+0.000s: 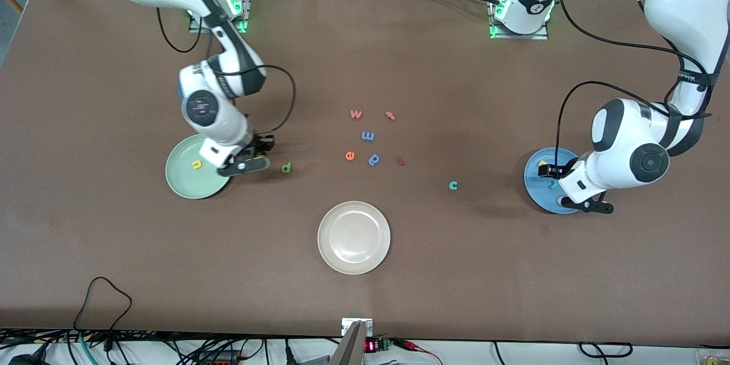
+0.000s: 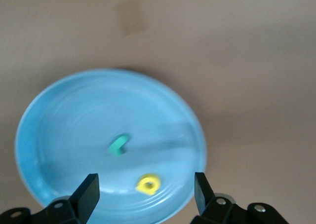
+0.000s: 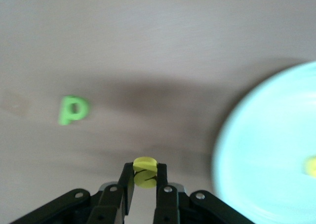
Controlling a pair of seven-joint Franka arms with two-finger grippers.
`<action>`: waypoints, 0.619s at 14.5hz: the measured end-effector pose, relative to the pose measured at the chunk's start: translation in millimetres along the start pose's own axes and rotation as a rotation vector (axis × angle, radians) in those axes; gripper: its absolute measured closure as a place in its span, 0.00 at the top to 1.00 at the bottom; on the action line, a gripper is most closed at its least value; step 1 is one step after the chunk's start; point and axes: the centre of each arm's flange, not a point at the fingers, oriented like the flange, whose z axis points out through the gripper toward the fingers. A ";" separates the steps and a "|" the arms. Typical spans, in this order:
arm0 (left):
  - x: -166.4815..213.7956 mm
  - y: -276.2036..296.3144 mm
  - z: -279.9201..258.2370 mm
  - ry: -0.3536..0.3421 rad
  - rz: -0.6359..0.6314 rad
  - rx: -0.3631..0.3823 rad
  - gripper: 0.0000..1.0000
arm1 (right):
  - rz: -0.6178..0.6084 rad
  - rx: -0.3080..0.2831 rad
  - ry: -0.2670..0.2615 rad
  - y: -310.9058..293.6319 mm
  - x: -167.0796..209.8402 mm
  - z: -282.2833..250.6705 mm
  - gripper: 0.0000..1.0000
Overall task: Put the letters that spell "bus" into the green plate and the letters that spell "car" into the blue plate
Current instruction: 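Drop the s on the green plate while the left gripper drops a on blue, then grasp the green p with the right gripper while the left gripper grasps cyan c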
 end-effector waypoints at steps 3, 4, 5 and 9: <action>16.2 68.8 -25.8 0.055 0.059 -0.019 0.66 | 0.067 0.001 -0.017 91.2 0.7 -9.3 0.22; 21.5 97.6 -29.7 0.067 0.056 -0.023 0.66 | 0.077 0.002 -0.028 114.0 -2.1 -3.4 0.22; 25.5 127.0 -29.6 0.071 0.045 -0.027 0.59 | 0.083 0.004 -0.042 127.9 -4.8 3.9 0.22; 28.4 222.9 3.3 0.039 -0.014 -0.044 0.52 | 0.081 0.008 -0.058 127.7 -5.7 15.2 0.52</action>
